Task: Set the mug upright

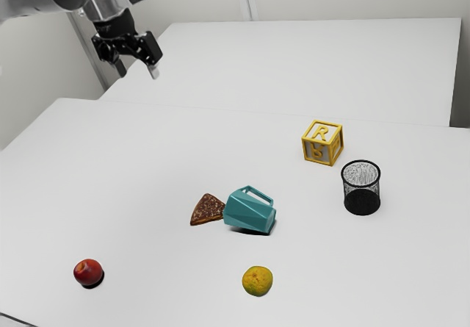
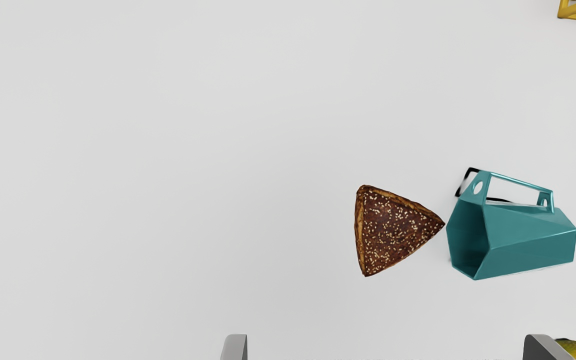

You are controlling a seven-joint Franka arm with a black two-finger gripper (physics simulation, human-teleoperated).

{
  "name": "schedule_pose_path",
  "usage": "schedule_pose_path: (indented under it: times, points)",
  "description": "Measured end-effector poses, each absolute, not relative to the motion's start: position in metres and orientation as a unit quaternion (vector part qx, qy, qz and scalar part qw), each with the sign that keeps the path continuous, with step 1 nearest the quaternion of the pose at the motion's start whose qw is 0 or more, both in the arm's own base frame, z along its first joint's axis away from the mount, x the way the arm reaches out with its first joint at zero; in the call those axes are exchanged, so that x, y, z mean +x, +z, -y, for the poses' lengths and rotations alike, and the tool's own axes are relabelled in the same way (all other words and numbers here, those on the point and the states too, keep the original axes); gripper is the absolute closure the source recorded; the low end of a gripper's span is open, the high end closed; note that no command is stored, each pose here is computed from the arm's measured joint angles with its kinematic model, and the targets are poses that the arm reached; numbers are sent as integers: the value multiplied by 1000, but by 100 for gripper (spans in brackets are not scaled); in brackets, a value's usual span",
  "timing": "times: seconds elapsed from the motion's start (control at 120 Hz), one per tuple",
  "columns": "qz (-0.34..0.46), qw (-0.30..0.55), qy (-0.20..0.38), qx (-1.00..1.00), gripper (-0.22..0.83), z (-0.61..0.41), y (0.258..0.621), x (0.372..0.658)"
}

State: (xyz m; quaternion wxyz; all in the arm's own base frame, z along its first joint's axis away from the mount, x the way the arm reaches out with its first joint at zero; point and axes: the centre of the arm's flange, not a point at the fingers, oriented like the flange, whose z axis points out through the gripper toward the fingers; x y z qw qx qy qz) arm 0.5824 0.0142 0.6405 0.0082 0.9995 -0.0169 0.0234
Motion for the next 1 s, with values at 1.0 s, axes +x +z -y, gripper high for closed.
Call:
schedule_pose_path:
  times: [1.0]
  points:
    - [-63, 498, 15, 865, 0, 48, 277, 550]
